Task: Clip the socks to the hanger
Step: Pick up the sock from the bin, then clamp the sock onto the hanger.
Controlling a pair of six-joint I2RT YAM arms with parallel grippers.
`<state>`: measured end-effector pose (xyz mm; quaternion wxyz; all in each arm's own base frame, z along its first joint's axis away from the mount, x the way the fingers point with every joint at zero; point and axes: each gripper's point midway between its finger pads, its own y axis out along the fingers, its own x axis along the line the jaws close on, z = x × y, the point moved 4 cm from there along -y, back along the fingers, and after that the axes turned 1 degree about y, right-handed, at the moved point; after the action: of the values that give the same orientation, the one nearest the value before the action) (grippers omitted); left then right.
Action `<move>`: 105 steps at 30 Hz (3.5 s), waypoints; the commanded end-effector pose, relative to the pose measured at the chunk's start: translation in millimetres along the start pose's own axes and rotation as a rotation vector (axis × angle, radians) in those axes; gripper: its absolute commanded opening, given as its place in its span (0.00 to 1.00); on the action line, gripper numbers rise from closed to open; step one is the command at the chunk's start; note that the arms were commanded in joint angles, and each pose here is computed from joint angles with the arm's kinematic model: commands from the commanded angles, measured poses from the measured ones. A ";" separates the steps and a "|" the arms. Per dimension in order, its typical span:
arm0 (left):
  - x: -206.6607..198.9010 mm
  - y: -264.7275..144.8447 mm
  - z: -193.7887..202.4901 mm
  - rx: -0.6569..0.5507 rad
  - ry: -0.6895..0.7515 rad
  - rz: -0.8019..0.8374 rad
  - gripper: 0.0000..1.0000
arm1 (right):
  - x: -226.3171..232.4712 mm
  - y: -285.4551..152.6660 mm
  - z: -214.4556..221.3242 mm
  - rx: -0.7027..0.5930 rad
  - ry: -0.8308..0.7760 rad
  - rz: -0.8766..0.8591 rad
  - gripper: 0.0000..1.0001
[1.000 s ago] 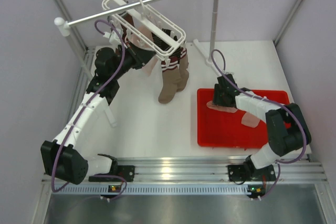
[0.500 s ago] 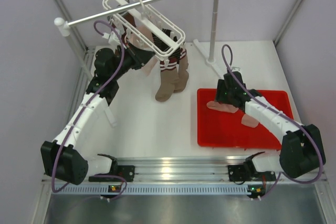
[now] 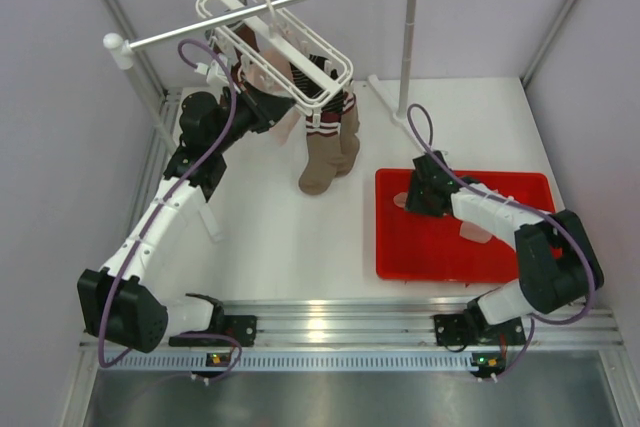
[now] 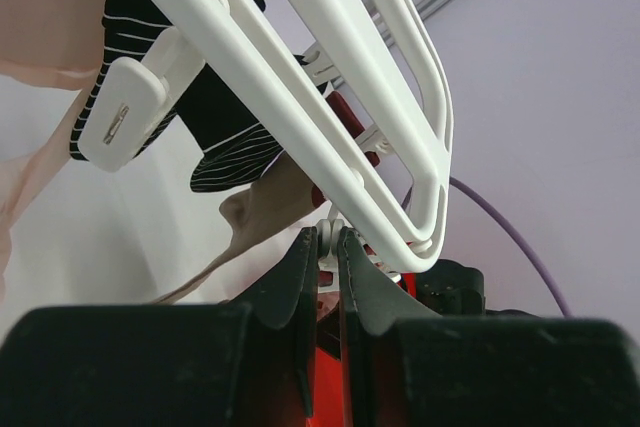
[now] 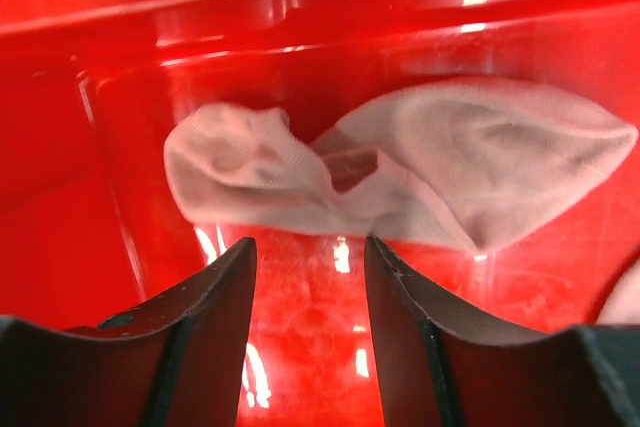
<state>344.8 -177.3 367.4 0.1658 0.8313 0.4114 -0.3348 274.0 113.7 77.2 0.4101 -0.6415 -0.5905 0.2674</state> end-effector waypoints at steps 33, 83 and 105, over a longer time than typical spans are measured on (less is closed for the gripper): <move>10.1 -4.6 4.2 0.017 -0.017 -0.011 0.00 | 0.8 22.0 -25.3 -0.173 -0.117 0.034 0.00; -4.1 -20.2 2.4 0.107 0.097 0.113 0.00 | 256.2 -205.3 -130.5 -0.835 -0.772 -1.092 0.00; -3.8 -23.9 12.8 0.223 0.156 0.190 0.00 | 258.4 -200.4 -153.9 -0.883 -0.752 -1.083 0.00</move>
<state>328.9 -165.9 367.7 0.0990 0.8963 0.3361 -0.2718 329.2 323.4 322.8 0.0051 -0.2391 -0.9707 0.0236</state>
